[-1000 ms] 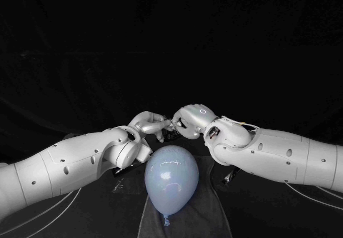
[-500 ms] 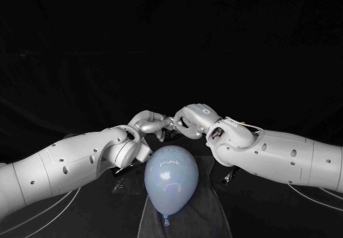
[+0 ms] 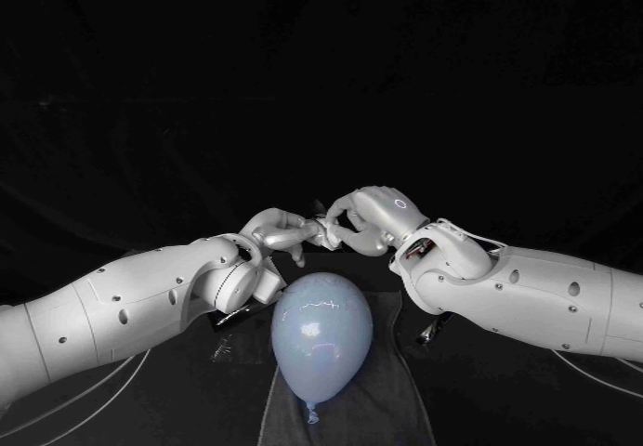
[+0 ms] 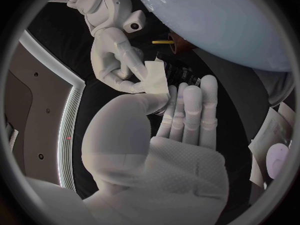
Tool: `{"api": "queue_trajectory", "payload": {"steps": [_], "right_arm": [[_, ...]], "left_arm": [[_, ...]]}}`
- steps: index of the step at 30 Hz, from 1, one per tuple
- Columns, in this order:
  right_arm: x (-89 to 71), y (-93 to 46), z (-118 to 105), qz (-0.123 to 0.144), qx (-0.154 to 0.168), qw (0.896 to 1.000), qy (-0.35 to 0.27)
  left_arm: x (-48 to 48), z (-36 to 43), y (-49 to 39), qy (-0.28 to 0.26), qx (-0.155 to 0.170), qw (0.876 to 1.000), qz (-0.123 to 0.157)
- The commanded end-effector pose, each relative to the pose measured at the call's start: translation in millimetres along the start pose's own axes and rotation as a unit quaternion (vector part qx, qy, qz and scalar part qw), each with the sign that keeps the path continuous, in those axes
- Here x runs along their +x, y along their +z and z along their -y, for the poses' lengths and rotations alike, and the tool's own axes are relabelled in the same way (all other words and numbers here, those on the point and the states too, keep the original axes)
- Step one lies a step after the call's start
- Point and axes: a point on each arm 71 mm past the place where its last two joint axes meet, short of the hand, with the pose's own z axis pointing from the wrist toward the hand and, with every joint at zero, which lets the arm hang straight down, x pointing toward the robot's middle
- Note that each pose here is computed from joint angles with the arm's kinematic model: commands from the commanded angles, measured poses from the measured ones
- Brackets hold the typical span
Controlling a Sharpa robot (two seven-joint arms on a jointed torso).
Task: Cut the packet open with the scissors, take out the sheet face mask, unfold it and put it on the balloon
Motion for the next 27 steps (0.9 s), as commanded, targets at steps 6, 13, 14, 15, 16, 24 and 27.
{"api": "queue_trajectory", "payload": {"steps": [6, 13, 14, 15, 16, 24, 27], "right_arm": [[-16.5, 1.4, -2.3, 0.054, 0.002, 0.997, 0.058], [-23.1, 4.8, 1.2, 0.062, 0.017, 0.993, 0.099], [-24.0, 4.9, 1.7, 0.062, 0.019, 0.992, 0.103], [-25.1, 4.8, 2.2, 0.063, 0.021, 0.992, 0.108], [-26.6, 4.6, 2.9, 0.063, 0.023, 0.991, 0.113], [-42.8, -6.5, 18.7, 0.07, 0.048, 0.987, 0.139], [-49.1, -11.3, 26.4, 0.074, 0.06, 0.985, 0.146]], "left_arm": [[1.6, -0.8, 2.5, 0.013, -0.013, 1.0, -0.008], [2.4, -1.0, 4.5, 0.014, -0.015, 1.0, -0.007], [2.3, -1.1, 4.7, 0.014, -0.016, 1.0, -0.007], [2.0, -1.3, 5.0, 0.014, -0.016, 1.0, -0.006], [1.4, -1.6, 5.3, 0.014, -0.017, 1.0, -0.005], [-12.7, -8.1, 4.9, 0.017, -0.023, 1.0, 0.008], [-19.4, -10.7, 1.9, 0.018, -0.021, 1.0, 0.005]]}}
